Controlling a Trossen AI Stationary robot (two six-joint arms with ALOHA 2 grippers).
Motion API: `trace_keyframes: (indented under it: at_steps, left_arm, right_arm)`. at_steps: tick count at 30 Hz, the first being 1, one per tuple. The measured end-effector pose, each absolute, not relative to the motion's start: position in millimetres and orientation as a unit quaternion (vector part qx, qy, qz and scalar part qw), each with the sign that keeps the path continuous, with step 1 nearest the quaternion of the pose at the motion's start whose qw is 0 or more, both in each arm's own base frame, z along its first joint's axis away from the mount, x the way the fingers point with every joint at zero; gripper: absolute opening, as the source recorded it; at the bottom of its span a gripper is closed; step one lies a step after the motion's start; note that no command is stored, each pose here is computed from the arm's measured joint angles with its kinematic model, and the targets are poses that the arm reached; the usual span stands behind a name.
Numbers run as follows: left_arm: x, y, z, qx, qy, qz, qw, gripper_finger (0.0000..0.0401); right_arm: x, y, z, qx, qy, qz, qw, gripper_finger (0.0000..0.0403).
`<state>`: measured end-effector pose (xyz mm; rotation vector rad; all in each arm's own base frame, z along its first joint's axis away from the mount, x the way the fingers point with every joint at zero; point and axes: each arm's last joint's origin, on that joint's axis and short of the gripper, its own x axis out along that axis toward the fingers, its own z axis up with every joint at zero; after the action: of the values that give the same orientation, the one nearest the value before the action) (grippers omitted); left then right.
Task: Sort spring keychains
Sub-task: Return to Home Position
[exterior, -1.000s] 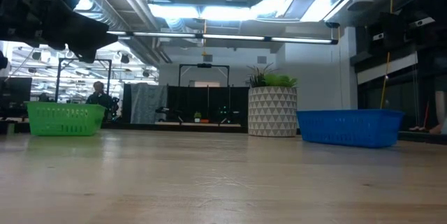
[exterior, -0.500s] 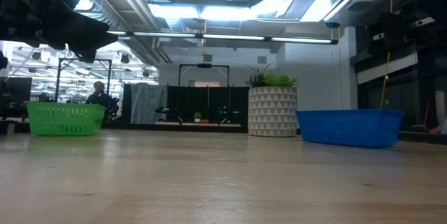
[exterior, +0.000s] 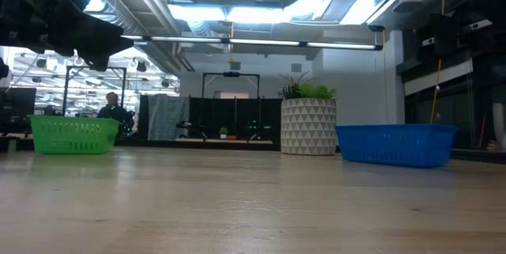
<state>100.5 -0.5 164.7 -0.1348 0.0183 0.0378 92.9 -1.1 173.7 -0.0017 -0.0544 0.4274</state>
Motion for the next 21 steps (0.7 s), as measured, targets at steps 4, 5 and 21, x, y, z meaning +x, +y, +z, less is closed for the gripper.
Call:
trace_keyframes:
  at_steps: [4, 5, 21]
  left_arm:
    - [100.5, -0.5, 164.7, -0.067, 0.009, 0.019, 0.998, 0.0153]
    - [100.5, -0.5, 164.7, -0.067, 0.009, 0.019, 0.998, 0.0152]
    - [100.5, -0.5, 164.8, -0.067, 0.009, 0.019, 0.998, 0.0151]
  right_arm:
    - [92.9, -1.1, 173.8, -0.001, -0.027, 0.212, 0.977, 0.0220]
    - [92.9, -1.1, 173.7, -0.001, -0.027, 0.212, 0.977, 0.0220]
    - [92.9, -1.1, 173.7, -0.001, -0.027, 0.212, 0.977, 0.0220]
